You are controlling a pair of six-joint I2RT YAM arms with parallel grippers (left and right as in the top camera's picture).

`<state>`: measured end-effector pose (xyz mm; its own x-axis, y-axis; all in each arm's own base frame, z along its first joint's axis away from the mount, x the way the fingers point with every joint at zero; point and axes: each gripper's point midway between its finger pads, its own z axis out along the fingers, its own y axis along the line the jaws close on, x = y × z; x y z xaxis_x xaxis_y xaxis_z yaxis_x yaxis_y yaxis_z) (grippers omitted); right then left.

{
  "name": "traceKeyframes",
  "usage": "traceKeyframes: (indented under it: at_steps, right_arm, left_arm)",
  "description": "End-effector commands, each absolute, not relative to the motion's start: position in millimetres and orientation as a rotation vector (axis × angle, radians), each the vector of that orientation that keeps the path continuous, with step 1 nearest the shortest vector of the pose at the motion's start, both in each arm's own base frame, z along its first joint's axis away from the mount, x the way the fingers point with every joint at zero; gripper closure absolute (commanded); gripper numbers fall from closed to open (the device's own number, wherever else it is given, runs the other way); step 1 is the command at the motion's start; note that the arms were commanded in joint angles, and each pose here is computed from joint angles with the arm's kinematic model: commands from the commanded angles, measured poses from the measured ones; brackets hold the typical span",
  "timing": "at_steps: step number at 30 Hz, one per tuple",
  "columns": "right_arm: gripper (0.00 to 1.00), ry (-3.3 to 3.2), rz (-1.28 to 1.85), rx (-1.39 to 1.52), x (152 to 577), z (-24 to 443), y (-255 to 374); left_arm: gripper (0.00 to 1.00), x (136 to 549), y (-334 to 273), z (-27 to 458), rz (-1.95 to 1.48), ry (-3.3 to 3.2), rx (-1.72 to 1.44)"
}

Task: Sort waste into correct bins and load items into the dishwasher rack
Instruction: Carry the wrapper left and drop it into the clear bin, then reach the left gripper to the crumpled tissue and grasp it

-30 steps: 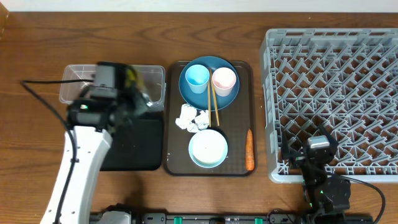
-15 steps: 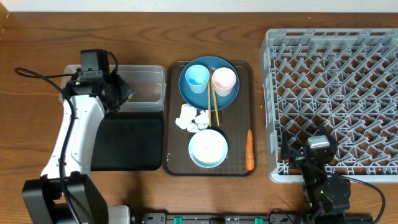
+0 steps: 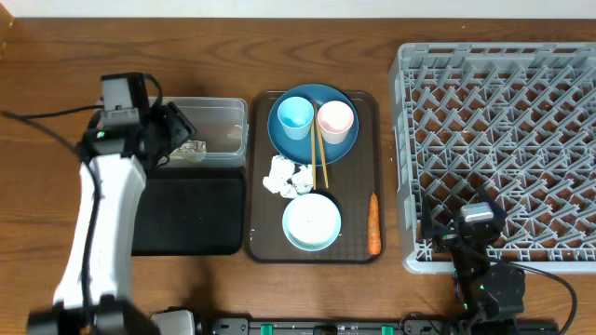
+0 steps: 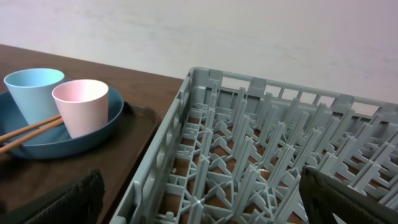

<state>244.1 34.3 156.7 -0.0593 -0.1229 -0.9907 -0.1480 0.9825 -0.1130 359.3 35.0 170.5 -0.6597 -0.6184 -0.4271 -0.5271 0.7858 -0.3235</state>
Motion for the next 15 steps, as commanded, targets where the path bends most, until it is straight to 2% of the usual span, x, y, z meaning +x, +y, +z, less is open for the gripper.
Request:
traceKeyframes:
  at_steps: [1, 7, 15]
  right_arm:
    - [0.01, 1.638, 0.021, -0.221, 243.9, 154.9, 35.9]
    - [0.01, 1.638, 0.021, -0.221, 243.9, 154.9, 35.9]
    - [0.01, 1.638, 0.021, -0.221, 243.9, 154.9, 36.0]
  left_arm:
    - [0.3, 347.9, 19.7, 210.6, -0.273, 2.4, -0.76]
    - [0.39, 302.3, -40.8, 214.9, -0.315, 2.55, -0.546]
    - [0.42, 295.4, -109.3, 186.8, -0.323, 2.693, -0.285]
